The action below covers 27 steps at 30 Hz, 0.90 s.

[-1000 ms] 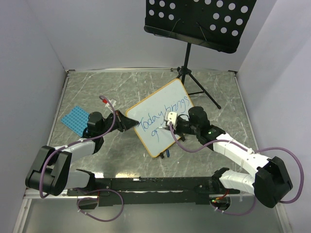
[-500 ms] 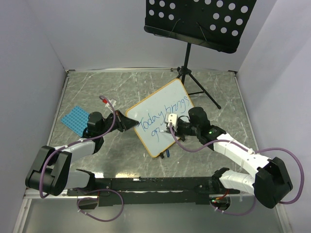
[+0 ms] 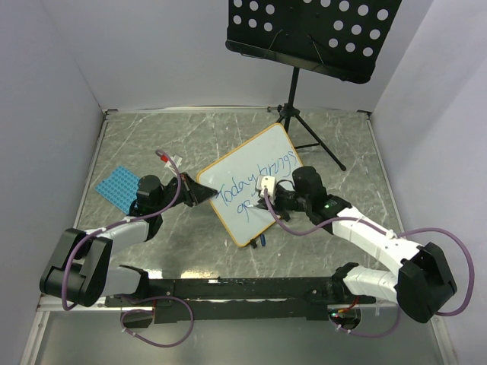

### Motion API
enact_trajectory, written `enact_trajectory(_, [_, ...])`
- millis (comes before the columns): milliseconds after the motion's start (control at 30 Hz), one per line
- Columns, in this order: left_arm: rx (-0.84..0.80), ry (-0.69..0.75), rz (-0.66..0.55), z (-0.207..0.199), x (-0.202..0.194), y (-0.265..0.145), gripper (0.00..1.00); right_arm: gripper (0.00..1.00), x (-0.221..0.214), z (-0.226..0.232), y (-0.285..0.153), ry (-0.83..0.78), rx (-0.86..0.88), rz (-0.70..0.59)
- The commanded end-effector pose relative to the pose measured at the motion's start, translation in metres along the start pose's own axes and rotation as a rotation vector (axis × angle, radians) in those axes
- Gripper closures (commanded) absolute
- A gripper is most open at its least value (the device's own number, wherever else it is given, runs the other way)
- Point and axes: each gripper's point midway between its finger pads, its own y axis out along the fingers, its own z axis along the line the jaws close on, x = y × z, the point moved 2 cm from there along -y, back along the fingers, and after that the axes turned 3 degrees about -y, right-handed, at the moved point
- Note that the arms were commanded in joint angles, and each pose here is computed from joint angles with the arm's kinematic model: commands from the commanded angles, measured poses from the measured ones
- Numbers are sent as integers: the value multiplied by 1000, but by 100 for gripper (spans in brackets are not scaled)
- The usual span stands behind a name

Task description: Write a sentence on the whiteboard

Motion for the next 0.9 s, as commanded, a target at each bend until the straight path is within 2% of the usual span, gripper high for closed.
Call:
enact_trajectory(0, [-35,68,108,1,-27,-5,99,100,25,-14,3,-38,-44,-63])
enact_trajectory(267, [-35,69,109,1,-27,-5,99,100,39,-16,-11,-50,-73,-111])
enact_trajectory(533, [-37,71,109,1,-27,-5,99,100,15,-32,-25,-1,-120,-62])
enact_trajectory(867, [-35,69,111,1,-27,-5,99,100,2,-24,-18,22,-61,-35])
